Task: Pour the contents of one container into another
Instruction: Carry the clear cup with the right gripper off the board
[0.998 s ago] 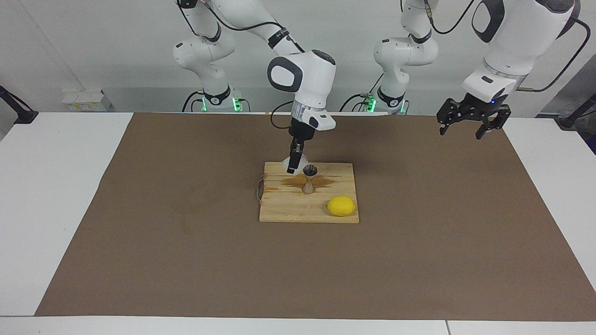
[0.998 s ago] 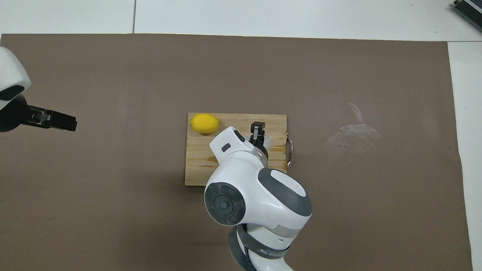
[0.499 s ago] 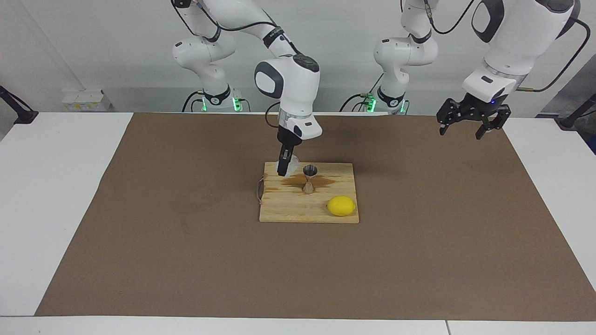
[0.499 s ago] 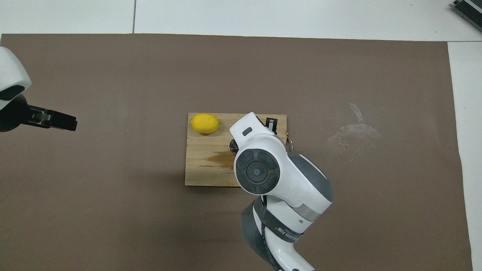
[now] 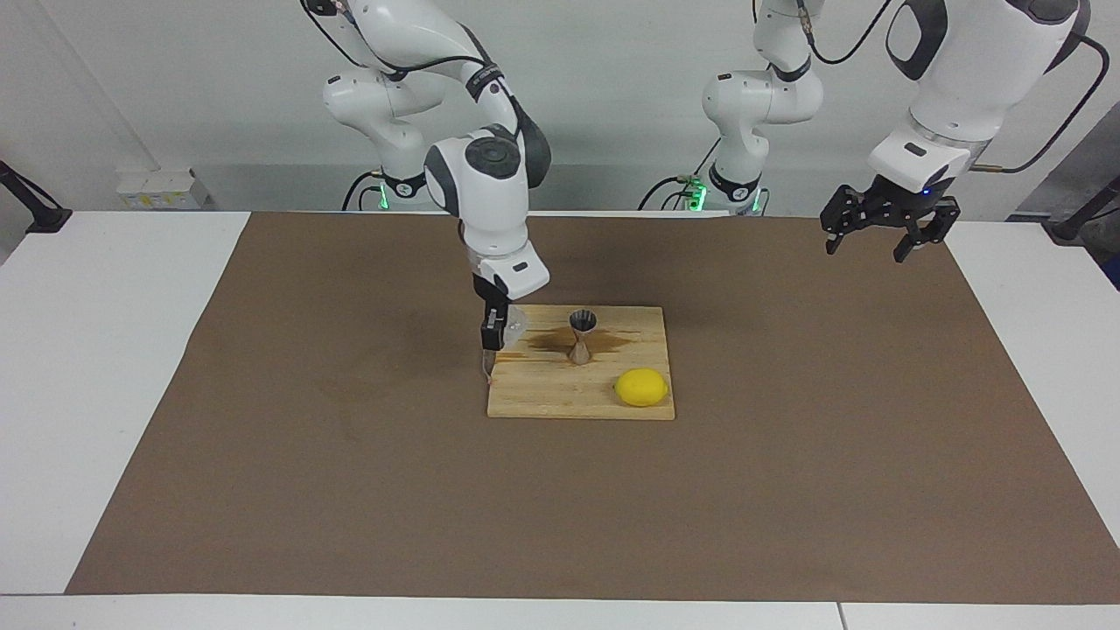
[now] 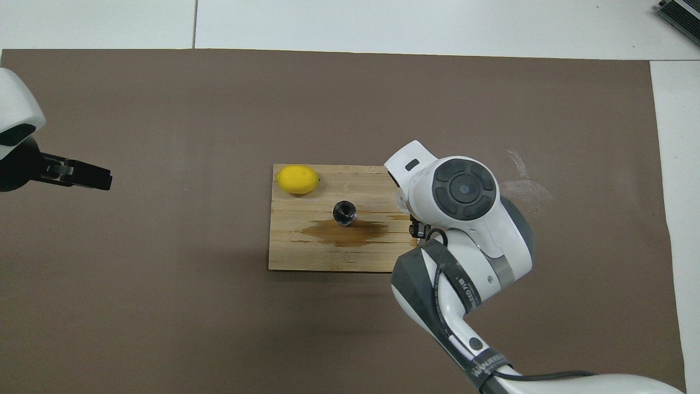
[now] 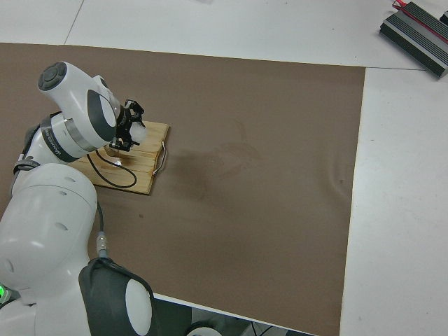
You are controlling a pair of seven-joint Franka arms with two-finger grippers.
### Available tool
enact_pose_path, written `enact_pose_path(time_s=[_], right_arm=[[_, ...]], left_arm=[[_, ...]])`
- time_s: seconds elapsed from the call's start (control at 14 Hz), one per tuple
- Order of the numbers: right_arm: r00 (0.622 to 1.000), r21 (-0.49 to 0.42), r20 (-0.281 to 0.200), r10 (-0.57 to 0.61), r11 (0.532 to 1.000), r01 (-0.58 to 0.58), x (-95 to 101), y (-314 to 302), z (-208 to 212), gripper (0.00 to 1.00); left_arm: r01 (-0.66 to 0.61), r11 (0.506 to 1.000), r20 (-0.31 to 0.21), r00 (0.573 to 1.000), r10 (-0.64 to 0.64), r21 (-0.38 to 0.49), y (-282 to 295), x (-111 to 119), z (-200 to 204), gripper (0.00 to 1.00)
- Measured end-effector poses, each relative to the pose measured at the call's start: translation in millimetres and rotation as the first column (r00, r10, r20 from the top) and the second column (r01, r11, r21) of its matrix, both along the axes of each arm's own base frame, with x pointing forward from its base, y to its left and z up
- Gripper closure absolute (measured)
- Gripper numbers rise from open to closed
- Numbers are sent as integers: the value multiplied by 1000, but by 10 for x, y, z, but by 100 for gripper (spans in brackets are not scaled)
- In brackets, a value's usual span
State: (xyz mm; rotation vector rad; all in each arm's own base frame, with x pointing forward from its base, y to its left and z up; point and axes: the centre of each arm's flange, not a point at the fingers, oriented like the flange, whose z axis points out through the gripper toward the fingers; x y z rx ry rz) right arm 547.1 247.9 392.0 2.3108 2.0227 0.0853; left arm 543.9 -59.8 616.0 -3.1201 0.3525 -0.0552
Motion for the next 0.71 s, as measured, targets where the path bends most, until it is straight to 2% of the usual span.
enact_pose_path(time_s=[0.14,0.5,0.71], right_arm=[[999,46,-37,30,999,-28,61,-292,-125,45],[988,196,-46,149,971,-137,89,-1119,-576,45],[979,229,-50,200,956,-183,69,-1538,-724,45]], left_arm=[[-1,1000,0,1000,1,0,4,0,0,0],[-1,1000,0,1000,1,0,8,1,0,0],[-3,1000,0,1000,3,0,15,2,0,0]])
